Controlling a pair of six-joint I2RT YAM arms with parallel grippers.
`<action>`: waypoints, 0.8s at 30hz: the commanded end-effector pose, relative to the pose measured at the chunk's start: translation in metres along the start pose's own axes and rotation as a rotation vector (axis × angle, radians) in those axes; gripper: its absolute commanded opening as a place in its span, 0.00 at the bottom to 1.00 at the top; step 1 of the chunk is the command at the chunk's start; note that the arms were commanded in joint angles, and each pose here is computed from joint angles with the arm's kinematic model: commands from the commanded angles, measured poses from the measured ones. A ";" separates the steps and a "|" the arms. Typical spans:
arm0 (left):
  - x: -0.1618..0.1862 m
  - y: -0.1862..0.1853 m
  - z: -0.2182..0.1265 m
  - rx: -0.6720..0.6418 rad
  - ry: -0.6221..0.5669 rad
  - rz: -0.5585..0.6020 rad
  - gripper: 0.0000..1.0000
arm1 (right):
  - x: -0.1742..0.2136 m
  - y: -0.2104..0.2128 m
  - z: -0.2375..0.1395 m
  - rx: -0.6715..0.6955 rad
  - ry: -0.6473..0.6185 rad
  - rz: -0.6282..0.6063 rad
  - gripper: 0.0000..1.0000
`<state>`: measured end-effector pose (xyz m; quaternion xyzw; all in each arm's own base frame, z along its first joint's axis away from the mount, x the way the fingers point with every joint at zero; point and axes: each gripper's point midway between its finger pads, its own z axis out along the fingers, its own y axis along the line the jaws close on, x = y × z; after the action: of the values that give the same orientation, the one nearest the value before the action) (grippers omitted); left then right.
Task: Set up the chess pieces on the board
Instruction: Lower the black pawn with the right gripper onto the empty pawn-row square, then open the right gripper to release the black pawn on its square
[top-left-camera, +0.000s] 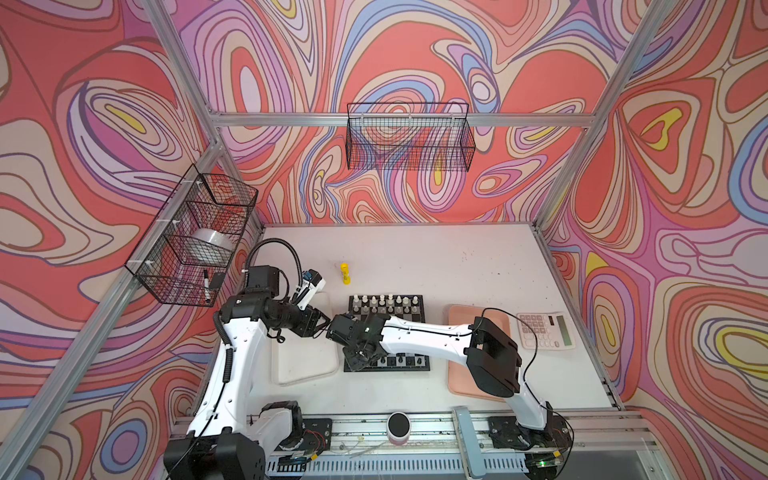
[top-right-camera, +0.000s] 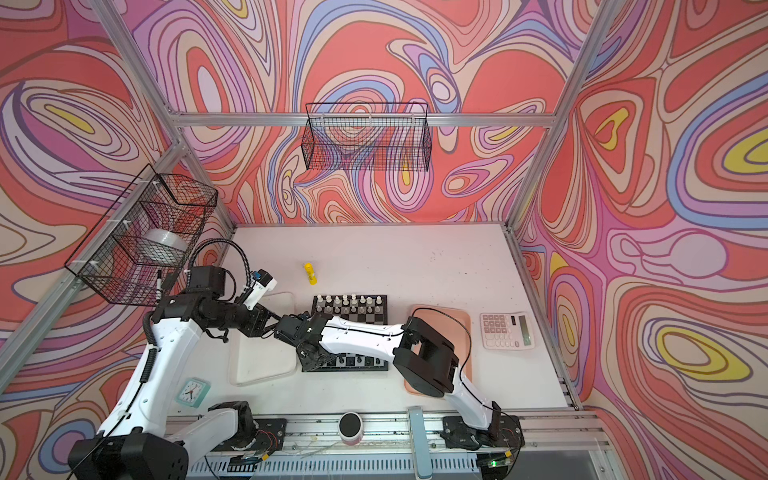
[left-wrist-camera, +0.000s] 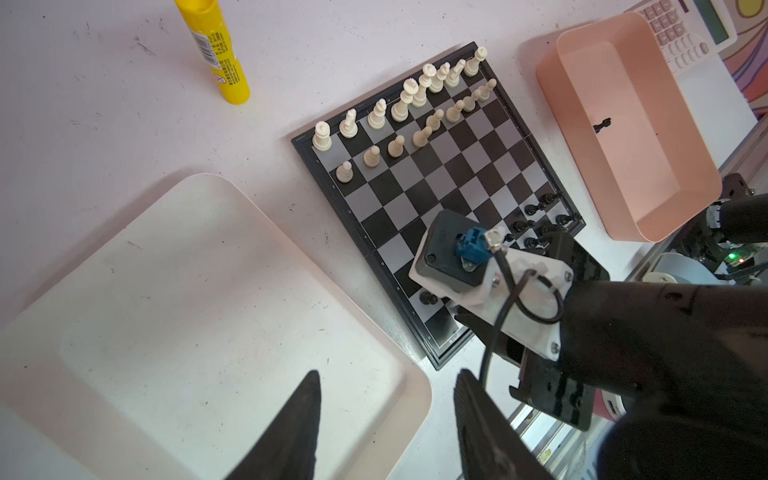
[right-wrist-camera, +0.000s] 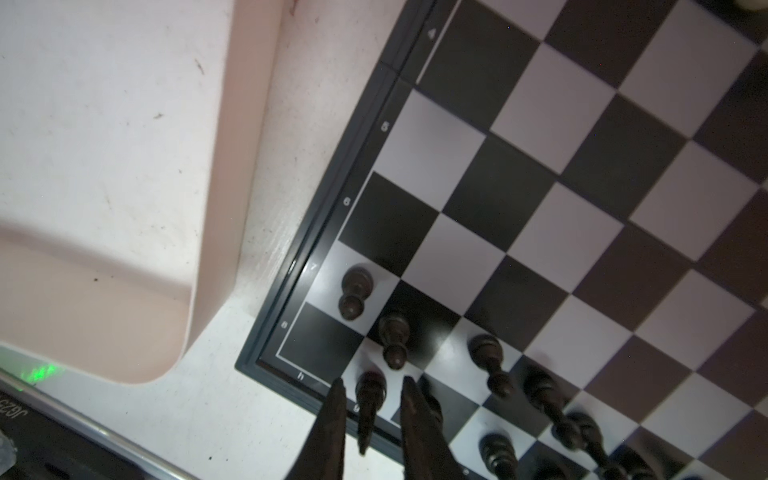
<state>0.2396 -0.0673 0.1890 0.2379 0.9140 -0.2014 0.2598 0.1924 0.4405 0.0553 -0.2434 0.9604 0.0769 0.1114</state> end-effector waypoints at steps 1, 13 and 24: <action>-0.003 -0.001 -0.004 -0.001 -0.013 0.006 0.53 | -0.005 0.003 -0.011 -0.005 -0.021 -0.007 0.26; -0.009 0.000 -0.010 -0.007 0.003 0.033 0.53 | -0.012 0.012 -0.042 -0.075 -0.058 -0.001 0.29; -0.018 -0.003 -0.011 0.052 0.024 0.032 0.53 | -0.008 0.001 -0.091 -0.162 -0.119 0.058 0.27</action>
<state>0.2509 -0.0668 0.2024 0.2531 0.9113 -0.2021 0.2544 0.1842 0.4360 0.1377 -0.2331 0.9480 0.1604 0.1455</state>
